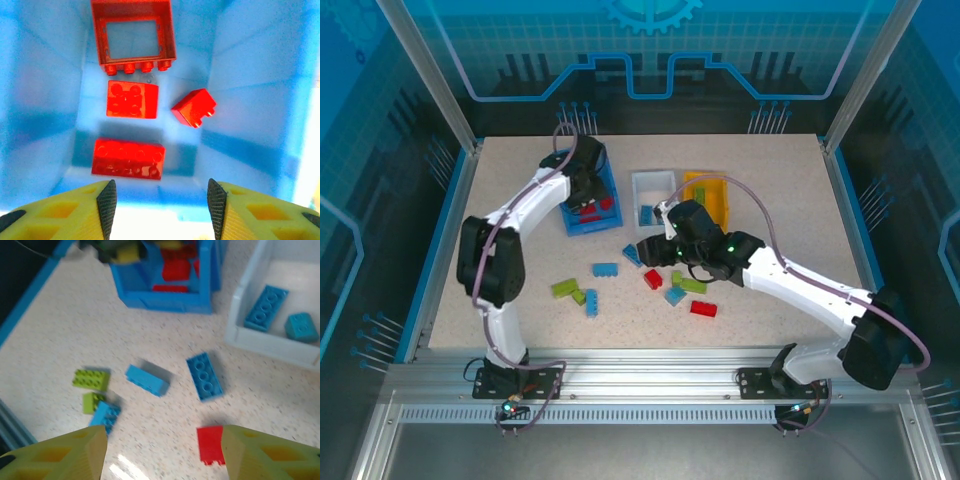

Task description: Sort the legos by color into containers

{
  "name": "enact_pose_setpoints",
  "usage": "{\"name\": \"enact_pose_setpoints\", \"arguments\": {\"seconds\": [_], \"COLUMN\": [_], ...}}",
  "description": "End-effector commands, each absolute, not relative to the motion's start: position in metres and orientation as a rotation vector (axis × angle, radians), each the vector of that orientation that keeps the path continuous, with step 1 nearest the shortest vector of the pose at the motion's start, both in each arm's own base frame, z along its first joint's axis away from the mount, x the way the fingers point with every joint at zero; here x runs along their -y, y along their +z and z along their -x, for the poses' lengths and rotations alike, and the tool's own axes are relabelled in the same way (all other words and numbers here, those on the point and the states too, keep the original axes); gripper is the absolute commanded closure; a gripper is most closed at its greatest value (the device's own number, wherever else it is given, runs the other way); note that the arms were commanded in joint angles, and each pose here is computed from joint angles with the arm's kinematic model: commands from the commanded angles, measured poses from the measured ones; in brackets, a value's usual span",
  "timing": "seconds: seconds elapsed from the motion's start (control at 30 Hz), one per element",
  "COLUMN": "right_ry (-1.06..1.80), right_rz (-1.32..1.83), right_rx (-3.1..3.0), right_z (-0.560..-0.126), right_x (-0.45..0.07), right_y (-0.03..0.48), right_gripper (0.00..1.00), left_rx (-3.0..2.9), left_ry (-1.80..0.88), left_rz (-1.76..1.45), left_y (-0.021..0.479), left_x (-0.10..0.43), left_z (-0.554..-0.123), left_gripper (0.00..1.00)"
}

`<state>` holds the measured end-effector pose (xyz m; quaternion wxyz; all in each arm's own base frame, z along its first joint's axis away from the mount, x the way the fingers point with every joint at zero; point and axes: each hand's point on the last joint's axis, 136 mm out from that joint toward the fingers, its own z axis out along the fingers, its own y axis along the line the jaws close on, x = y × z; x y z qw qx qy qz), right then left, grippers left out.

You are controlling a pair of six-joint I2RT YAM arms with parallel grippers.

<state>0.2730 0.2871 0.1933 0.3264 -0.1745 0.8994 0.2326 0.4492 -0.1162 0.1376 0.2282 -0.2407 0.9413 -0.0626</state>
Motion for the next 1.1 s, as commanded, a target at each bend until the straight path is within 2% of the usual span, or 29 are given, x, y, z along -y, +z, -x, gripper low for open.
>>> {"name": "enact_pose_setpoints", "arguments": {"seconds": [0.0,0.1,0.2,0.4,0.47,0.53,0.6,0.83,1.07], "right_ry": [0.44,0.333,0.219,0.066,0.038,0.128,0.239,0.333,0.254], "right_rz": [0.542,0.599,0.617,0.586,0.411,0.191,-0.003,-0.709,-1.071], "right_rx": [-2.487,-2.543,-2.628,-2.761,-2.826,-2.86,-2.871,-2.842,-2.869], "right_z": [-0.265,-0.26,-0.251,-0.217,-0.214,-0.21,-0.207,-0.209,-0.202], "right_x": [-0.268,-0.26,-0.251,-0.242,-0.235,-0.243,-0.254,-0.256,-0.256], "right_y": [0.152,0.134,0.125,0.097,0.095,0.095,0.094,0.084,0.061], "right_gripper": [0.36,0.35,0.38,0.34,0.34,0.38,0.38,0.38,0.36], "left_rx": [-2.51,-2.476,-2.459,-2.468,-2.472,-2.47,-2.469,-2.407,-2.382], "left_ry": [-0.249,-0.338,-0.426,-0.584,-0.583,-0.615,-0.635,-0.688,-0.711], "left_rz": [0.644,0.591,0.522,0.329,0.283,0.256,0.225,-0.032,-0.054], "left_y": [0.182,0.203,0.219,0.218,0.212,0.206,0.199,0.199,0.201], "left_x": [0.124,0.142,0.165,0.209,0.212,0.216,0.22,0.226,0.22], "left_z": [-0.427,-0.398,-0.358,-0.271,-0.25,-0.233,-0.223,-0.199,-0.193], "left_gripper": [0.45,0.44,0.44,0.42,0.43,0.43,0.42,0.37,0.37]}}
